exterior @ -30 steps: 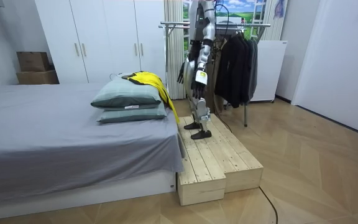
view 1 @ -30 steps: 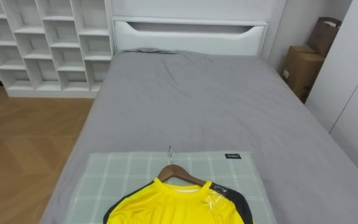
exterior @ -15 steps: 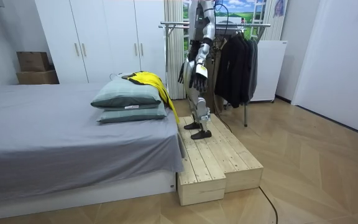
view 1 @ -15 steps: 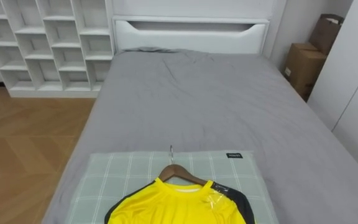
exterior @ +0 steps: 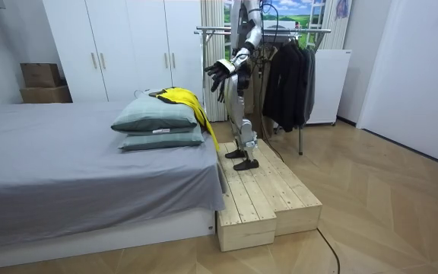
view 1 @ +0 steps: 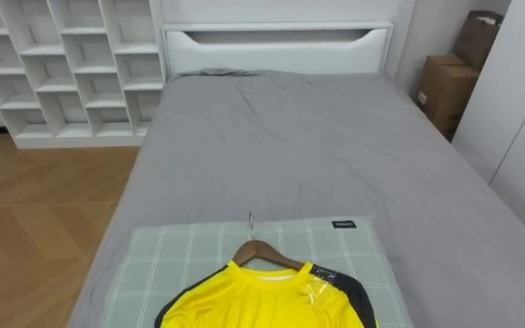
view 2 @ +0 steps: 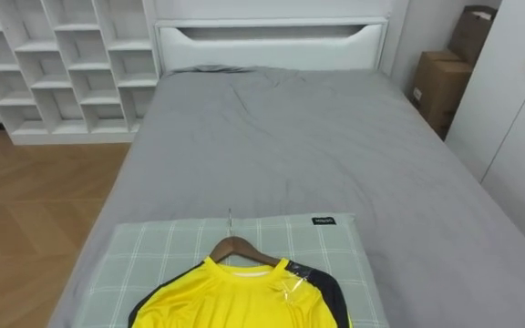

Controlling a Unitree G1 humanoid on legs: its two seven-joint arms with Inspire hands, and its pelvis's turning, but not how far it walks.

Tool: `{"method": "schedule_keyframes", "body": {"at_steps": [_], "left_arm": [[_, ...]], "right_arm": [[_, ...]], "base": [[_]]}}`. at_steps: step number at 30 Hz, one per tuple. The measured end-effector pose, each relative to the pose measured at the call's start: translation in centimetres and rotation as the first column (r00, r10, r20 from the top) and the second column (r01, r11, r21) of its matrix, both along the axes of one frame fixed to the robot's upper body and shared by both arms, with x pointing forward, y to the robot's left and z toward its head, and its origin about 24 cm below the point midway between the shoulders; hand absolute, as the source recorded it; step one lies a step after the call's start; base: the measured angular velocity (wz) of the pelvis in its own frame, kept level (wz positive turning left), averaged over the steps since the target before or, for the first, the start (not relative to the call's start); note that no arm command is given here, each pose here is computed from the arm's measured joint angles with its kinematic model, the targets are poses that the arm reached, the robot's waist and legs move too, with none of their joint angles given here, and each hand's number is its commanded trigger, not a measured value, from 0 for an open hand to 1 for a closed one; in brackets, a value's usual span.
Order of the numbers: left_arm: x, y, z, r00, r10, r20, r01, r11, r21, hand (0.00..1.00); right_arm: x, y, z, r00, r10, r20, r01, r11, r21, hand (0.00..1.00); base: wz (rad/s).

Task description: Hang clothes

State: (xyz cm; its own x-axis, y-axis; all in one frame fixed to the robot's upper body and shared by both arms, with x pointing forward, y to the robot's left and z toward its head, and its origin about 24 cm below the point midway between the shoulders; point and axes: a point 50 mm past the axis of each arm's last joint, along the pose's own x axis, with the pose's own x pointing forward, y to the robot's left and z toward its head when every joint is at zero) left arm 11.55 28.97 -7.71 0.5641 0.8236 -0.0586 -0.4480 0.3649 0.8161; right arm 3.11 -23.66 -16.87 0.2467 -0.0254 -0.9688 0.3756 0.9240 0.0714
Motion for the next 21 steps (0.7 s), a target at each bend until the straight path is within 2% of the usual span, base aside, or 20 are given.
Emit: {"method": "schedule_keyframes", "body": {"at_steps": [4,8,14,21], "left_arm": [[1.9,-0.5,1.2,0.991,-0.133,0.016,0.131,0.987,0.089,0.0],[3.4,-1.6,2.1,0.963,-0.271,0.0,0.267,0.949,0.17,0.0],[4.6,-3.2,2.0,0.915,-0.401,-0.052,0.404,0.902,0.156,0.0],[5.9,-3.4,2.3,0.876,-0.473,-0.095,0.483,0.862,0.156,0.0]], "right_arm": [[0.2,-0.1,0.0,1.0,0.003,0.007,-0.003,1.0,0.004,0.0],[0.3,-0.2,0.1,1.0,0.007,0.014,-0.007,1.0,0.009,0.0],[0.5,-0.4,0.1,1.0,0.009,0.016,-0.009,1.0,0.006,0.0],[0.9,-1.0,0.3,1.0,0.016,0.022,-0.016,1.0,0.007,0.0]], "base": [[0.0],[0.0],[-0.01],[-0.05]]}}
